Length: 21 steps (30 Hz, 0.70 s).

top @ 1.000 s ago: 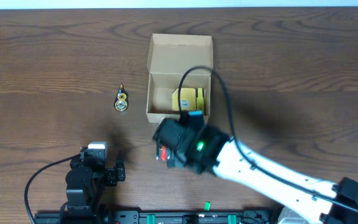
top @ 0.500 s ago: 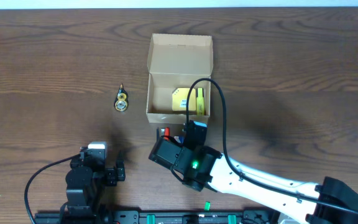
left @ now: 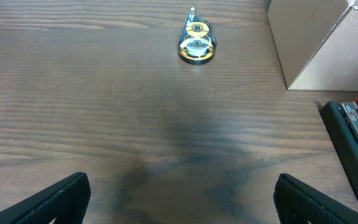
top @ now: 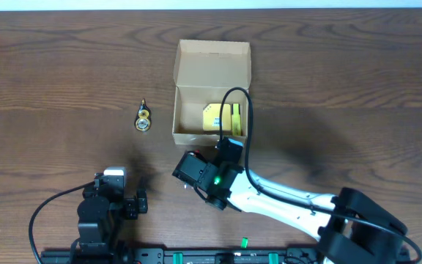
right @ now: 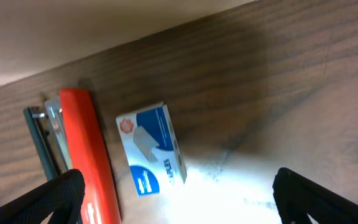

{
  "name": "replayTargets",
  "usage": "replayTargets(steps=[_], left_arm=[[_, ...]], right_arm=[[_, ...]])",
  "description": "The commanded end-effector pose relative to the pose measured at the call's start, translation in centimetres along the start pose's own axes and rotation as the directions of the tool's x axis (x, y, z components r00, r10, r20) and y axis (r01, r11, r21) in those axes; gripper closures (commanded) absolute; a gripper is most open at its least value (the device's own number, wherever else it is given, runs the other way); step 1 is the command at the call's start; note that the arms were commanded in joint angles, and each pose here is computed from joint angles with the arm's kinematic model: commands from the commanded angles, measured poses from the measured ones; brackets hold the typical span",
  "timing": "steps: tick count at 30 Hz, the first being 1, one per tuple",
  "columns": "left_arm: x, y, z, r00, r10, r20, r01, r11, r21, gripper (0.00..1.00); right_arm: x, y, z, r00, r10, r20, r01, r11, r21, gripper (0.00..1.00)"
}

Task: Pack container
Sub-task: 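Move the right gripper to the blue staple box and grasp it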

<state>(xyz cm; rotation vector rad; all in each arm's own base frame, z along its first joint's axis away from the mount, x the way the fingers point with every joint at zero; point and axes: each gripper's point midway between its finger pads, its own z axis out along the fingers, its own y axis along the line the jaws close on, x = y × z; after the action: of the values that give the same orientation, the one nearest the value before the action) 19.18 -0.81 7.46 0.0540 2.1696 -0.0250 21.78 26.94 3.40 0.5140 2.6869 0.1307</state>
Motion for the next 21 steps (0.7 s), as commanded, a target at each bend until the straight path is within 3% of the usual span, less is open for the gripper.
replayTargets(steps=[1, 21], left_arm=[[0.3, -0.1, 0.1, 1.000, 0.012, -0.008, -0.012, 1.000, 0.005, 0.05], [0.3, -0.1, 0.1, 1.000, 0.012, -0.008, -0.012, 1.000, 0.006, 0.05]], right_arm=[[-0.6, -0.5, 1.0, 0.999, 0.037, 0.010, -0.038, 0.999, 0.025, 0.04], [0.7, -1.0, 3.9, 0.996, 0.053, -0.069, -0.048, 0.997, 0.068, 0.09]])
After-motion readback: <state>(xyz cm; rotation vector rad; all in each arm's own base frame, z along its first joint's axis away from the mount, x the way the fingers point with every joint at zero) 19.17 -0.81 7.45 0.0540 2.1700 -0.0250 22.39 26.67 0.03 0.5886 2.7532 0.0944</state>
